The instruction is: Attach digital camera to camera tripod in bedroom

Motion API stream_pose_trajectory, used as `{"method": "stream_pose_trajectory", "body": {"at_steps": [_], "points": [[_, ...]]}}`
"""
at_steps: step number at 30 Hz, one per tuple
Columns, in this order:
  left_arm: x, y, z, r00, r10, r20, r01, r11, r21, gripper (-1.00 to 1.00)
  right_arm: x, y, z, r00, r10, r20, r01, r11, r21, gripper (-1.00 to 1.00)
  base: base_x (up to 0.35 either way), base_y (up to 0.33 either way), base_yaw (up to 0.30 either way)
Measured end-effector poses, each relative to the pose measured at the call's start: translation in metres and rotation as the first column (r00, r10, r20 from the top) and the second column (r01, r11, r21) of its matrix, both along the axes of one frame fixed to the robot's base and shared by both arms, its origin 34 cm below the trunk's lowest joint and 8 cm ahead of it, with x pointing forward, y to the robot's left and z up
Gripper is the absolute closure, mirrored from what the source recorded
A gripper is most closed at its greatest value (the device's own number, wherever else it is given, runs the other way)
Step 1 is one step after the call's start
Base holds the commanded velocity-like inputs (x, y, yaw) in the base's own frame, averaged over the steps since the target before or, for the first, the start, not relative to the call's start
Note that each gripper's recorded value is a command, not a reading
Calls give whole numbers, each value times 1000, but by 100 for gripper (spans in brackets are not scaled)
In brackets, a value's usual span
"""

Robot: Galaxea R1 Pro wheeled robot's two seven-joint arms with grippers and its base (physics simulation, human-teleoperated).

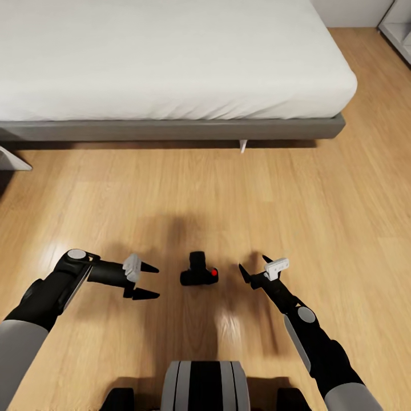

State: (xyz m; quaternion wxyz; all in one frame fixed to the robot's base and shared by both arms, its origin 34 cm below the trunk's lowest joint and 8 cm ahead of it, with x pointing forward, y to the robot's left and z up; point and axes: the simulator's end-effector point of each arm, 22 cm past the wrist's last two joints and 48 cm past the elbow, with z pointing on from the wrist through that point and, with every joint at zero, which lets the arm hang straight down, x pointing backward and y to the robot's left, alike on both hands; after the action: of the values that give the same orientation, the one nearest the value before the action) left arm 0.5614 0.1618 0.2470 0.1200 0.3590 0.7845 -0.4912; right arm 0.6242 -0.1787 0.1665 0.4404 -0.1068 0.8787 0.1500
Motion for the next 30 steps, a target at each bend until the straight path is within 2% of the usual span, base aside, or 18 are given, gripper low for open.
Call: {"method": "stream_pose_trajectory", "body": {"at_steps": [19,25,30], "points": [[-18,-11,-33,997,1,-71,-3,1000,-30,-100,-24,0,-40,998,1,-63,-1,1000,1,-100,0,0,0],[-24,-16,-44,996,1,-93,-4,999,-38,-100,-26,0,-45,999,0,-34,0,1000,4,-100,0,0,0],[-30,-18,-54,994,1,-113,-6,999,-41,-100,-6,5,-29,999,1,39,-1,1000,14,-100,0,0,0]]}}
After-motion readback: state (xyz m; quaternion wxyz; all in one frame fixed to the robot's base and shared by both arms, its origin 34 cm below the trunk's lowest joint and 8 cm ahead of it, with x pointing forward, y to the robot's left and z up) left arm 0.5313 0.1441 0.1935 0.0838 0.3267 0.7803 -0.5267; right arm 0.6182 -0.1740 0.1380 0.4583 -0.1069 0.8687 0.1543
